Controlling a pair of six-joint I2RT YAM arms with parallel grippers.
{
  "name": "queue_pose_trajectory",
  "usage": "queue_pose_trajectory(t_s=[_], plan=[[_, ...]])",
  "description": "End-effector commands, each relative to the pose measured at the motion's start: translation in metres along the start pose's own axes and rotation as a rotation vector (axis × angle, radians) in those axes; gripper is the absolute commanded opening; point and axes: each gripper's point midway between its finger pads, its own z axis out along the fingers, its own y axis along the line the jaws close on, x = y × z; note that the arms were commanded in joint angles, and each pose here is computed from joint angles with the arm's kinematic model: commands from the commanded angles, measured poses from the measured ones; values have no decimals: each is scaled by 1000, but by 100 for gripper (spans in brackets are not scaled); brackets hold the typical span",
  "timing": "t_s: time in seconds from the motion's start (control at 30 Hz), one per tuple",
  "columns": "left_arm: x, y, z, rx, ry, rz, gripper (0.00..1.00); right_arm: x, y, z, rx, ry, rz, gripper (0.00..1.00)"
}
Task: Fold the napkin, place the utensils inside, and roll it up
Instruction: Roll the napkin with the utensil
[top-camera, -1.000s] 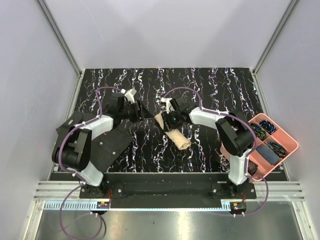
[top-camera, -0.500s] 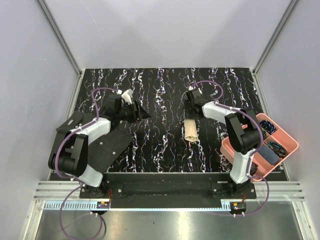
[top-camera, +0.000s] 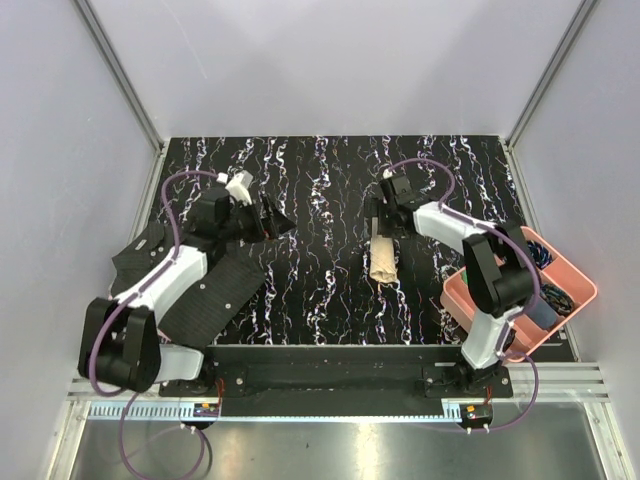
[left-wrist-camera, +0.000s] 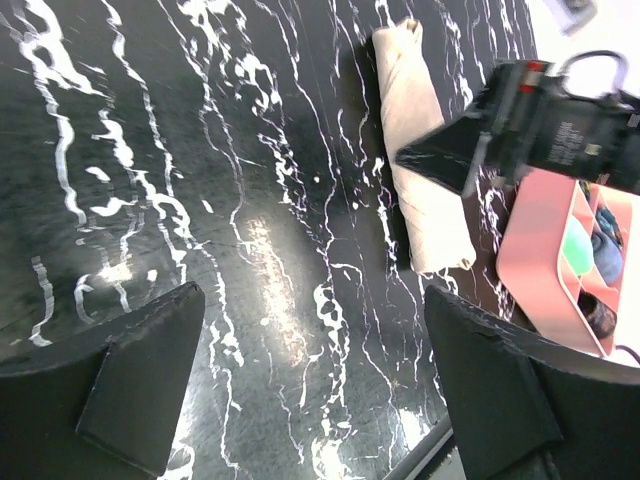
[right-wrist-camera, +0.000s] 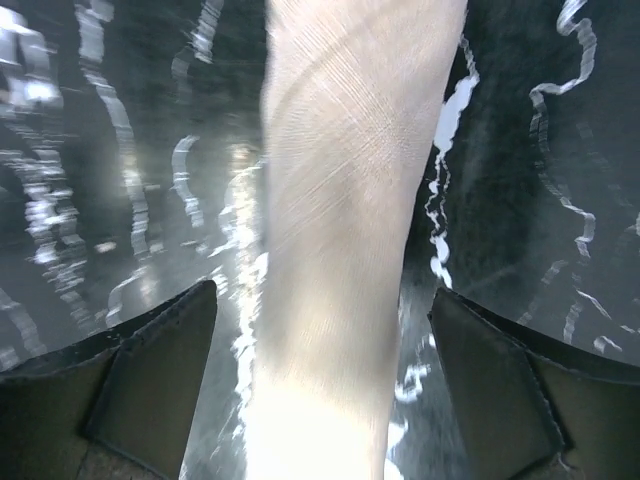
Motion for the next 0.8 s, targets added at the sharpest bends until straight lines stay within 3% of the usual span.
queue_pose_trajectory(t_s=[0.0, 0.13, 0.27, 0.3, 0.53, 0.77], plan=[[-15, 2, -25, -65, -80, 69, 96, -52, 14, -62, -66, -185, -20, 98], [-28, -10, -55, -84, -171, 153, 97, -76, 21, -115, -126, -325, -41, 100], [-37, -23, -84, -82, -277, 218, 99, -60, 16, -136, -177, -403, -59, 100], [-42, -31, -96, -75, -324, 242, 99, -72, 19, -157, -209, -507, -55, 100], [-46, -26, -127, -152, -439, 275, 99, -49, 1, -181, -238, -697, -36, 100], [-40, -24, -132, -154, -456, 267, 99, -39, -7, -187, -228, -736, -52, 100]])
